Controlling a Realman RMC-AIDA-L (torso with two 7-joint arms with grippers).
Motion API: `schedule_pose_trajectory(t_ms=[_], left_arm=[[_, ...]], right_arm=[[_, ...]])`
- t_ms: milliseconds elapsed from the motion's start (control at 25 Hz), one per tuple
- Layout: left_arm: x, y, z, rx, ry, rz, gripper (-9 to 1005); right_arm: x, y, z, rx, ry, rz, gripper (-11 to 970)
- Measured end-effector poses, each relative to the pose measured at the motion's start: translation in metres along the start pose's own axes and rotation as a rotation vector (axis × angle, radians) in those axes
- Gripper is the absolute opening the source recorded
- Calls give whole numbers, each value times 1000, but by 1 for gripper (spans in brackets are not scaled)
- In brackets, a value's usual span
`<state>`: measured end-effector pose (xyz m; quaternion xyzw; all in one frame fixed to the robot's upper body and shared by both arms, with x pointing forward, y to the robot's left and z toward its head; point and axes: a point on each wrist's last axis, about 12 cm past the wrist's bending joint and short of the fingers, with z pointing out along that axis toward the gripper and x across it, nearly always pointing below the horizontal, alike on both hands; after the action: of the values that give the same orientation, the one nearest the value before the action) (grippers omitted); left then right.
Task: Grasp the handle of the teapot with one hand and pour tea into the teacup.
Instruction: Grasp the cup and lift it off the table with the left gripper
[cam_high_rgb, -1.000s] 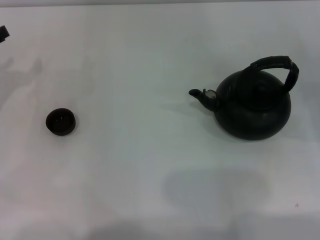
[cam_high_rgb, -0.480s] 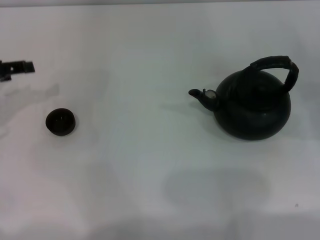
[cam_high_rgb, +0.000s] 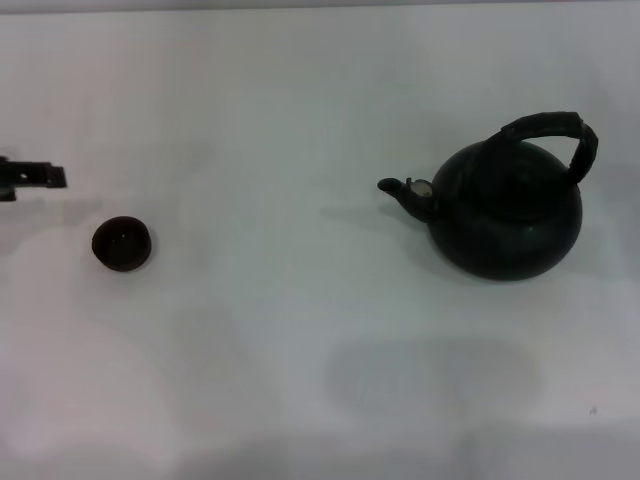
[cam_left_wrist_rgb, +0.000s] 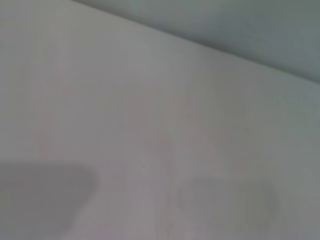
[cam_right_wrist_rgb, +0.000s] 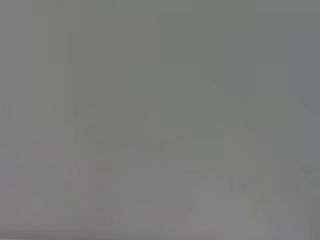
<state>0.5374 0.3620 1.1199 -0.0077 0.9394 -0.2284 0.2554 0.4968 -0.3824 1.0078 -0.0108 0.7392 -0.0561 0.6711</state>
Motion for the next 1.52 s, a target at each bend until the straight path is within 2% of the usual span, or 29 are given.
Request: schedule_pose_trajectory(t_ms=[320,680,880,1080,1520], left_arm=[[-6,-23,33,17,104,84,817],[-13,-42,47,50,155,148,816],[-13,-51,50,37,242,185,816],[-16,-53,46,-33,325,223,817],[-22,-58,45,-43,316,244,816]], right_arm=[[-3,3,1,-17,-21,0,785],[-1,5,0,-20,-16,7,785],[-1,5,0,-19,-15,9,786],[-1,5,-1,-20,-15,9,786],[-1,5,0,-20,-15,9,786]])
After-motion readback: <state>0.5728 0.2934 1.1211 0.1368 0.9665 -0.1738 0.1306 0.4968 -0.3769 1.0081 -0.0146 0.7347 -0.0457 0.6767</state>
